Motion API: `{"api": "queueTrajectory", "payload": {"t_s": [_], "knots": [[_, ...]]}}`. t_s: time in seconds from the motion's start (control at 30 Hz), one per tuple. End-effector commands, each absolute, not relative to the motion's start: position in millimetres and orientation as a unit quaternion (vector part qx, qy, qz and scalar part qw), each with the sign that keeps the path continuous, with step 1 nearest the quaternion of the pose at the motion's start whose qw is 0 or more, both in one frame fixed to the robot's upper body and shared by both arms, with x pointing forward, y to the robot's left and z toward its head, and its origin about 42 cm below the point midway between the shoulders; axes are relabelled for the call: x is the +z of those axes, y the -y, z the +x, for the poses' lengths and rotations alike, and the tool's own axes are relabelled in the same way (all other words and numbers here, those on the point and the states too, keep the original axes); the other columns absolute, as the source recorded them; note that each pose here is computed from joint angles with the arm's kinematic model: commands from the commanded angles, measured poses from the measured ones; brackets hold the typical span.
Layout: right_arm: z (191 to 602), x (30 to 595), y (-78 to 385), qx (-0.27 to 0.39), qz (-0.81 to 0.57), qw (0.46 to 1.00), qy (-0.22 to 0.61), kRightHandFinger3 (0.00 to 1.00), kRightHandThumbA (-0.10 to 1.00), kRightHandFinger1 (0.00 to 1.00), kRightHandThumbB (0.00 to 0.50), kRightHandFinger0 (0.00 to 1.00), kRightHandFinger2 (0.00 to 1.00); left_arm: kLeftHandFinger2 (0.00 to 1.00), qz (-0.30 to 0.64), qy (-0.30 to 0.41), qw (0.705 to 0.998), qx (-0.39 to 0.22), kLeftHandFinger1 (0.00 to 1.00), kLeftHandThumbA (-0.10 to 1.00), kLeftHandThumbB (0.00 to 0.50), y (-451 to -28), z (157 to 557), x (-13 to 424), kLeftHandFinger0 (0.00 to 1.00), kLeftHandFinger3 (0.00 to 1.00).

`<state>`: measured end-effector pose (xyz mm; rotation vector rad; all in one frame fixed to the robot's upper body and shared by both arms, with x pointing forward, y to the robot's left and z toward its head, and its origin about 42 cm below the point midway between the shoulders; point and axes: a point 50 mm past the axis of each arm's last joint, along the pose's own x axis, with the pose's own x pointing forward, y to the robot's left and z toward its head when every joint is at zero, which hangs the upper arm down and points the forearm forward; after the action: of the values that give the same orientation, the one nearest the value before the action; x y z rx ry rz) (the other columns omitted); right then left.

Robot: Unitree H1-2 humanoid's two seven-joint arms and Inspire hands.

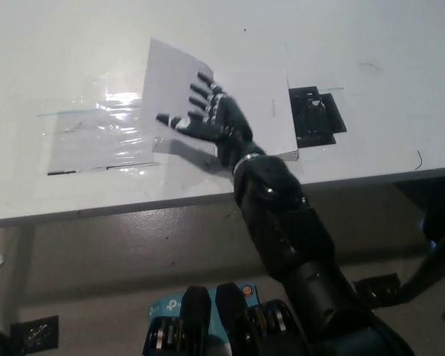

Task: The robot uses its right hand to slide under the cover of the book kept in the middle of the desk and open it

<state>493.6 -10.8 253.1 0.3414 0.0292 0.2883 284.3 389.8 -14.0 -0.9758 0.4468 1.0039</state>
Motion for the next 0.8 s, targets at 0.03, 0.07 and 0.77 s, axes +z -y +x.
{"api": "queueTrajectory", "payload": {"t_s": [0.03,0.07,0.77], "knots": [[474.0,316.1,33.2,0.153,0.329,0.932,0.004,1.00,1.00,0.90,0.223,0.89,0.90,1.00,-0.447,-0.174,0.757,0.444,1.00,1.00,0.000,-400.0,287.6,-4.5,0.90,1.00],[471.9,318.2,35.2,0.152,0.337,0.929,0.003,1.00,1.00,0.90,0.222,0.89,0.90,1.00,-0.448,-0.173,0.757,0.443,1.00,1.00,0.000,-400.3,286.7,-4.7,0.90,1.00],[393.0,257.3,258.8,-0.139,0.436,0.881,0.117,1.00,1.00,1.00,0.265,1.00,0.98,1.00,-0.450,-0.175,0.758,0.440,1.00,1.00,0.000,-395.0,275.1,-13.8,0.98,1.00]]}}
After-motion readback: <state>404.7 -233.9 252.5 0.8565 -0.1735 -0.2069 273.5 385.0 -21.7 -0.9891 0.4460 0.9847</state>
